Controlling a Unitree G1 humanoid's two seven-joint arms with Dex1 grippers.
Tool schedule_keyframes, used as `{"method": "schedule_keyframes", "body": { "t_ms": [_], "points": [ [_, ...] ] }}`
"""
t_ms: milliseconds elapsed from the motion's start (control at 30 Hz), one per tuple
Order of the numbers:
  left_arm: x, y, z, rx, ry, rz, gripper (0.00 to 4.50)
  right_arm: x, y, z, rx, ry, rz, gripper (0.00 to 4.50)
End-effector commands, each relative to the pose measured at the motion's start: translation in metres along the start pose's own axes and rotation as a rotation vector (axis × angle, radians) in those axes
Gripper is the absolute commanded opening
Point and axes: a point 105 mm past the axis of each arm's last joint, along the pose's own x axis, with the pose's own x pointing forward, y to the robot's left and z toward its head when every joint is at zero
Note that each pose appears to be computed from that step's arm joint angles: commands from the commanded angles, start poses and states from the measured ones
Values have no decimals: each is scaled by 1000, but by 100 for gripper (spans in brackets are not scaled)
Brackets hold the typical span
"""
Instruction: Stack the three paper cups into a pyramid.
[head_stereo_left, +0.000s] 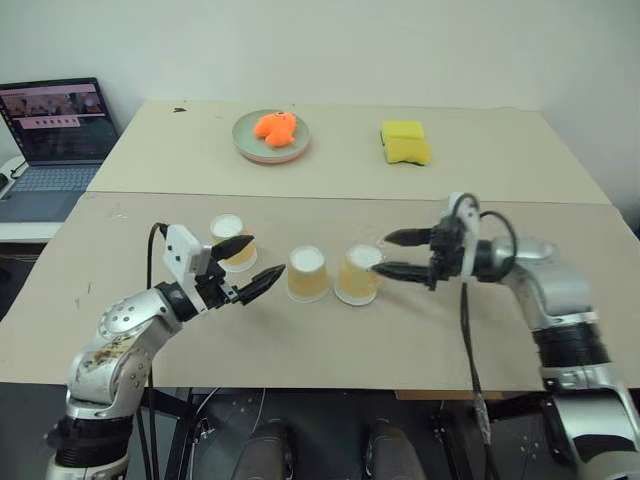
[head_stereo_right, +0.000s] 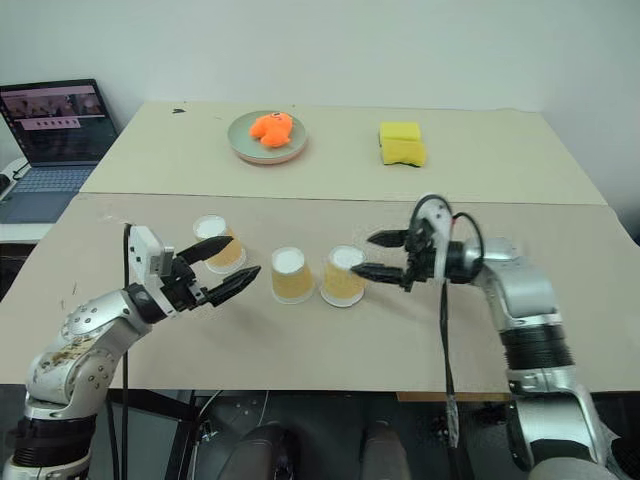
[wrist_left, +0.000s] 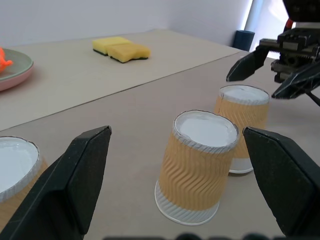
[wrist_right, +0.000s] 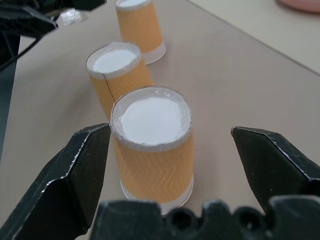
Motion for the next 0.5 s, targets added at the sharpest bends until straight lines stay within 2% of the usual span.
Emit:
{"method": "schedule_keyframes", "body": {
  "t_ms": [33, 300, 400, 500],
  "points": [
    [6, -1, 13, 31, -49, -26, 450, -27, 1, 27, -19, -70, -43, 446],
    [8, 24, 25, -26, -114, 75, 450, -67, -11, 32, -20, -89, -220, 446],
    [2, 44, 33, -38, -155, 207, 450, -73, -12, 30, -49, -90, -275, 446],
    [-10, 65, 35, -29, -160, 361, 450, -68, -4, 27, -61, -82, -259, 446]
  ]
}}
